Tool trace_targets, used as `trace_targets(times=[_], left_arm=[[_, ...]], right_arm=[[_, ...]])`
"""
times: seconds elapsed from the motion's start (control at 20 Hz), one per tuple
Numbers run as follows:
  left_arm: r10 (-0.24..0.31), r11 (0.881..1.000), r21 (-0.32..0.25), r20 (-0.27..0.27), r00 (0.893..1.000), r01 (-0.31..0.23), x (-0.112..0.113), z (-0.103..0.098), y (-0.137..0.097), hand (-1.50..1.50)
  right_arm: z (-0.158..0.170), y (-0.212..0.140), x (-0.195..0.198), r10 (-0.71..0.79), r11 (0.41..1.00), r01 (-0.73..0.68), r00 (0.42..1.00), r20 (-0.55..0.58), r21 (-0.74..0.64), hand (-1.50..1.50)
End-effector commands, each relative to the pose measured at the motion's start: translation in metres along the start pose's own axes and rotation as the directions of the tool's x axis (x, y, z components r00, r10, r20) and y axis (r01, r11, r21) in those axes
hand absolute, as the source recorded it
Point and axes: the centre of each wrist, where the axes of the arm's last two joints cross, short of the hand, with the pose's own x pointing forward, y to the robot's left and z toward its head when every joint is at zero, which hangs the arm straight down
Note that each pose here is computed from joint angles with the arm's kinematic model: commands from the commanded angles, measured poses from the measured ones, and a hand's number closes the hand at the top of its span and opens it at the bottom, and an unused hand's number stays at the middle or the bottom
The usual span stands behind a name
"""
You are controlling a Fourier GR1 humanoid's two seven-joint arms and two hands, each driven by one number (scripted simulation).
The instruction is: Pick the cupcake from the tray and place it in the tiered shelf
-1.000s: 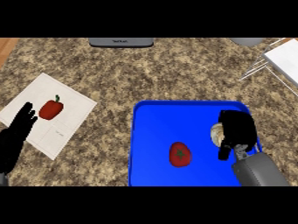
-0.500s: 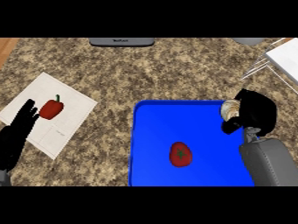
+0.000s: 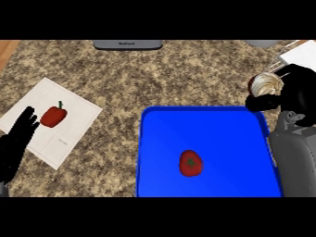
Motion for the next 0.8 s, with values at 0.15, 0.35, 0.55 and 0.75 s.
trace_targets(times=[0.15, 0.35, 0.55, 0.75], left_arm=[[0.022, 1.0, 0.003, 0.013, 1.0, -0.022, -0.002, 0.004, 0.004, 0.0], [0.001, 1.0, 0.017, 0.008, 1.0, -0.001, -0.003, -0.008, -0.006, 0.0], [0.004, 1.0, 0.008, -0.011, 1.0, -0.004, -0.001, 0.004, 0.002, 0.0], [-0.016, 0.999, -0.03, -0.016, 1.0, 0.015, -0.002, -0.006, -0.006, 0.0]], right_arm=[[0.026, -0.07, 0.0, -0.279, 0.955, 0.274, 0.96, -0.033, -0.111, 1.5], [0.066, -0.107, 0.006, -0.315, 0.931, 0.308, 0.949, -0.003, -0.195, 1.5], [0.078, -0.13, 0.003, -0.315, 0.92, 0.309, 0.949, 0.012, -0.241, 1.5], [0.07, -0.152, 0.006, -0.31, 0.903, 0.295, 0.951, 0.002, -0.312, 1.5]])
